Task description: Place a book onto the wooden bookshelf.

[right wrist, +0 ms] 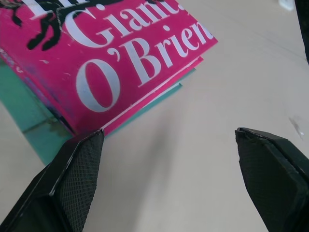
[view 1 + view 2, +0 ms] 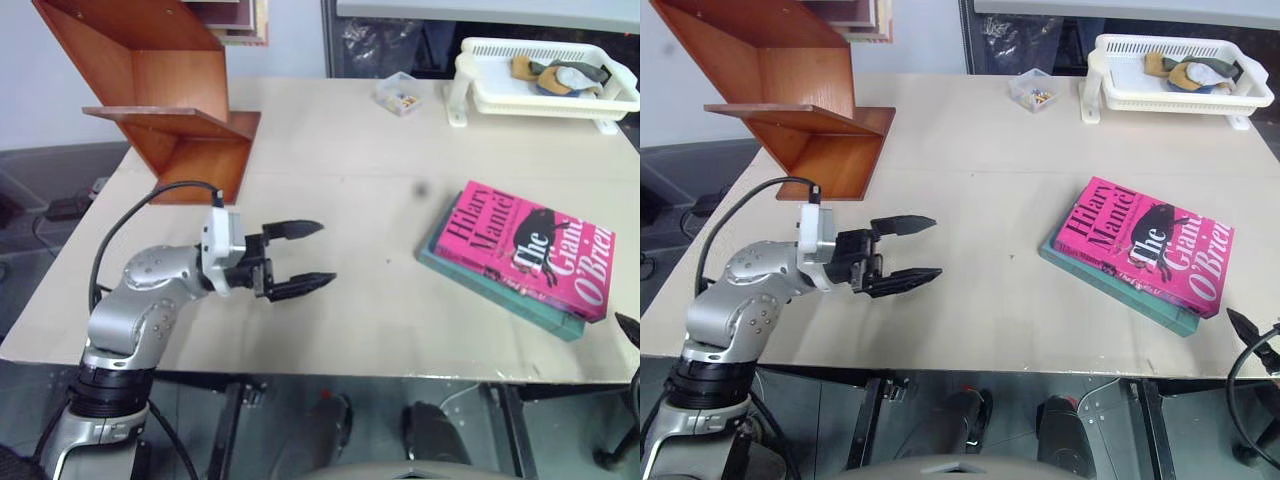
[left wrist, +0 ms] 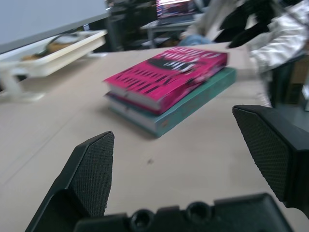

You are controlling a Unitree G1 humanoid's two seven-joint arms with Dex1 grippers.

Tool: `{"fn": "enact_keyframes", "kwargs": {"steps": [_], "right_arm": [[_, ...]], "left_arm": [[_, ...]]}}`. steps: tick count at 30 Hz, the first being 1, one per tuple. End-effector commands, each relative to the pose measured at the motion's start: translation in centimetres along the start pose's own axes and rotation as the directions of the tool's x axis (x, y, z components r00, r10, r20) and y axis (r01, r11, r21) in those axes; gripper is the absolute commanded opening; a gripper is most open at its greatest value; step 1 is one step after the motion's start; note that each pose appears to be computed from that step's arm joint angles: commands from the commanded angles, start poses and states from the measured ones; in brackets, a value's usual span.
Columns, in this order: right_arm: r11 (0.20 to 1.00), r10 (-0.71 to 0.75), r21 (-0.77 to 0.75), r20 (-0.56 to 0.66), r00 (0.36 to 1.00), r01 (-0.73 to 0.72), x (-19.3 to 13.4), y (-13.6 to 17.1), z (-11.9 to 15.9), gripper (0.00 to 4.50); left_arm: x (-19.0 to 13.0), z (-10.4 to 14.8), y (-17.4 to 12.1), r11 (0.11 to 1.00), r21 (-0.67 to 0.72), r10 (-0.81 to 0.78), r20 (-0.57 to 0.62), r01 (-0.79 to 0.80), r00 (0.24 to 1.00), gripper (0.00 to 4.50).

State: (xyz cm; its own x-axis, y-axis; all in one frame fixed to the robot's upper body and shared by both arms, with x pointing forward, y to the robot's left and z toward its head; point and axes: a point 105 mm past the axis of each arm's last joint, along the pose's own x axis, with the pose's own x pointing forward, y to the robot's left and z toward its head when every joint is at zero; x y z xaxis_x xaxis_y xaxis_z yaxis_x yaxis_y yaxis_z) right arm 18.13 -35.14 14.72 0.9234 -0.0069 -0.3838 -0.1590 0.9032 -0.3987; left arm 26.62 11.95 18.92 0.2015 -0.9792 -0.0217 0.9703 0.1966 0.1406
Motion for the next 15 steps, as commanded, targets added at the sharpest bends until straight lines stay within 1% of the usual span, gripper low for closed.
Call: {"fn": "enact_keyframes", "kwargs": {"steps": [1,2,4,5,6,7,8,10,15], "right_arm": [[0.999,-0.026,-0.025,-0.017,1.000,0.026,0.1,-0.6,0.0,2.93],[0.999,-0.027,-0.029,-0.022,0.999,0.026,0.3,-0.6,-0.1,2.64],[0.999,-0.025,-0.039,-0.030,0.999,0.024,0.7,-0.4,-0.1,1.92],[0.999,-0.027,-0.043,-0.033,0.999,0.025,0.9,-0.4,-0.1,1.40],[0.999,-0.028,-0.045,-0.036,0.999,0.027,1.2,-0.4,-0.2,0.74],[0.998,-0.029,-0.051,-0.042,0.999,0.027,1.5,-0.3,-0.2,0.27],[0.998,-0.028,-0.058,-0.050,0.998,0.025,1.8,-0.2,-0.4,0.05],[0.997,-0.021,-0.072,-0.064,0.998,0.016,2.3,0.0,-0.6,0.05],[0.997,-0.016,-0.070,-0.057,0.998,0.012,3.1,0.3,-0.4,0.05]], "left_arm": [[1.0,1.7,-0.6,0.997,0.051,-0.056,0.038,0.054,0.998,4.50],[1.2,1.8,-0.7,0.996,0.052,-0.069,0.040,0.067,0.997,4.50],[1.5,1.9,-0.8,0.995,0.054,-0.082,0.041,0.079,0.996,4.50],[1.5,2.0,-0.8,0.995,0.054,-0.084,0.043,0.082,0.996,4.50],[1.5,2.1,-0.7,0.995,0.053,-0.087,0.044,0.084,0.995,4.50],[1.6,2.1,-0.7,0.995,0.053,-0.093,0.045,0.090,0.995,4.50],[1.6,2.2,-0.8,0.994,0.052,-0.101,0.045,0.099,0.994,4.50],[1.7,2.2,-0.9,0.993,0.052,-0.113,0.045,0.110,0.993,4.50],[1.8,2.4,-1.3,0.989,0.061,-0.140,0.052,0.137,0.989,4.50]]}}
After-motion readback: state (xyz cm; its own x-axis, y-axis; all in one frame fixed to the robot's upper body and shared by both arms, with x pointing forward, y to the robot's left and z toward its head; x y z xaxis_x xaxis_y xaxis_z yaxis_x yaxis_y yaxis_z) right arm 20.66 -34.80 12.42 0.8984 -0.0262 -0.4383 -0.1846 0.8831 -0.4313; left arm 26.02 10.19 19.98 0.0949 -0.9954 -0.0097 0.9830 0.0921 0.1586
